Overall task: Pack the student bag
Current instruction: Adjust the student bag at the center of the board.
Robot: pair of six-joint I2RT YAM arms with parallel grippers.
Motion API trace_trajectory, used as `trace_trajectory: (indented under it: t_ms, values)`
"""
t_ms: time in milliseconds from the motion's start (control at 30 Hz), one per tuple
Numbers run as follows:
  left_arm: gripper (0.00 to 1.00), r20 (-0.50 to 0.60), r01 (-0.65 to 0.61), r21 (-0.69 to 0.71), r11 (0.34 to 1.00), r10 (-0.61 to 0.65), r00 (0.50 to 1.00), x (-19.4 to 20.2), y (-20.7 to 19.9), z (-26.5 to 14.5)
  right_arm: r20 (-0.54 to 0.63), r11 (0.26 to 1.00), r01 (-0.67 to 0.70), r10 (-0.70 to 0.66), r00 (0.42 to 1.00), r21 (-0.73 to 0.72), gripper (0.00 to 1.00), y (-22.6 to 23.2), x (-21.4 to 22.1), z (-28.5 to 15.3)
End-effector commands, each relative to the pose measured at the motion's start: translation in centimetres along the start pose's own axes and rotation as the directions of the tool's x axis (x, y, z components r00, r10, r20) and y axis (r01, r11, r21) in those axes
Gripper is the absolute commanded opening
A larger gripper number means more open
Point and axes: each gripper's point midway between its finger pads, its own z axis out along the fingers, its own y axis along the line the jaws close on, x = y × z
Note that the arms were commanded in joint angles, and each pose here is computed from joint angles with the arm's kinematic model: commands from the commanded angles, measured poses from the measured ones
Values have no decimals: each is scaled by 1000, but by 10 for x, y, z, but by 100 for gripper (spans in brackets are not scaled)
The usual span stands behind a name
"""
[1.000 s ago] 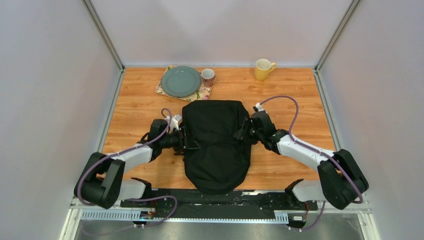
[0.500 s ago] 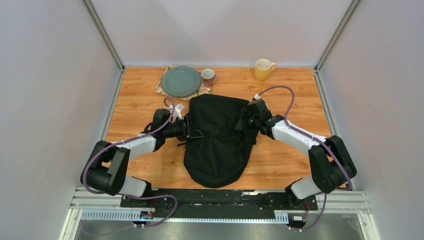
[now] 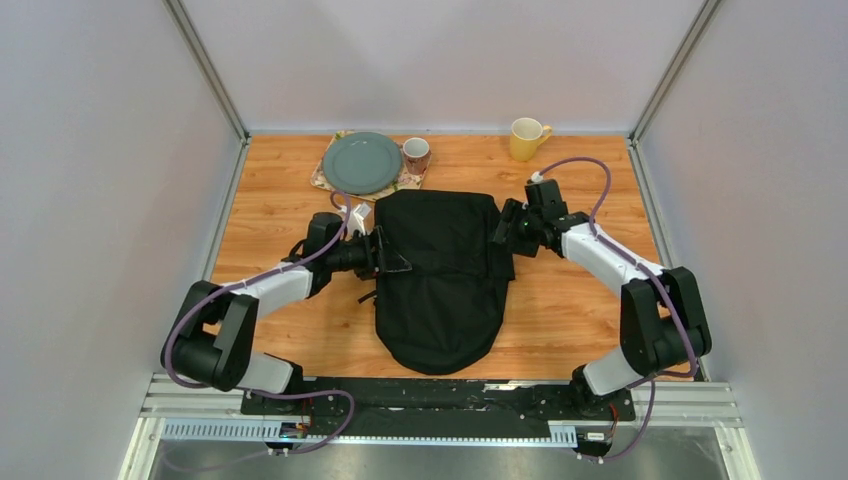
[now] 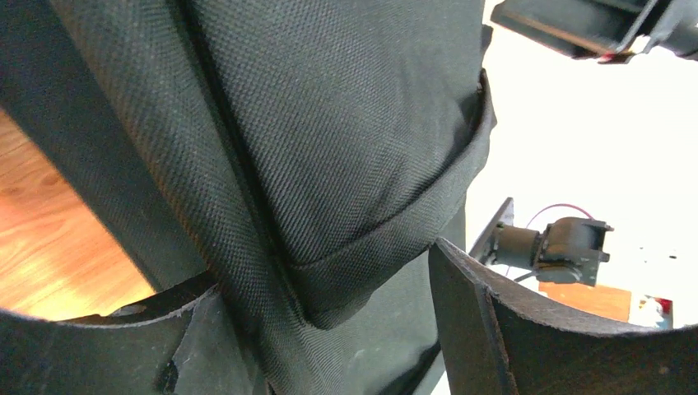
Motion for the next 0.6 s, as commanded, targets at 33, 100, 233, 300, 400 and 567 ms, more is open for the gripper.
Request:
trace_trajectory:
  t_ms: [33, 100, 233, 300, 400, 567]
  values:
    - [75, 59, -128, -73, 989, 133, 989, -13, -3, -17, 63, 999, 41, -38, 997, -34, 60, 4, -17, -37]
    - [76, 45, -179, -114, 977, 185, 982, -5, 4, -27, 96, 999, 36, -32, 995, -34, 61, -1, -10, -56]
    - [77, 34, -186, -179, 966, 195, 980, 10, 20, -44, 100, 1000, 9, -7, 995, -21, 62, -17, 16, -71]
    - [77, 54, -177, -189, 966, 190, 980, 15, 24, -49, 67, 1000, -19, 18, 998, 8, 63, -33, 35, -68]
    - [77, 69, -143, -108, 984, 151, 986, 27, 18, -45, 25, 997, -70, 71, 997, -24, 63, -39, 60, -63]
    - [77, 65, -70, 48, 996, 67, 996, 43, 0, -37, -7, 982, -115, 115, 993, -147, 63, -19, 64, -53]
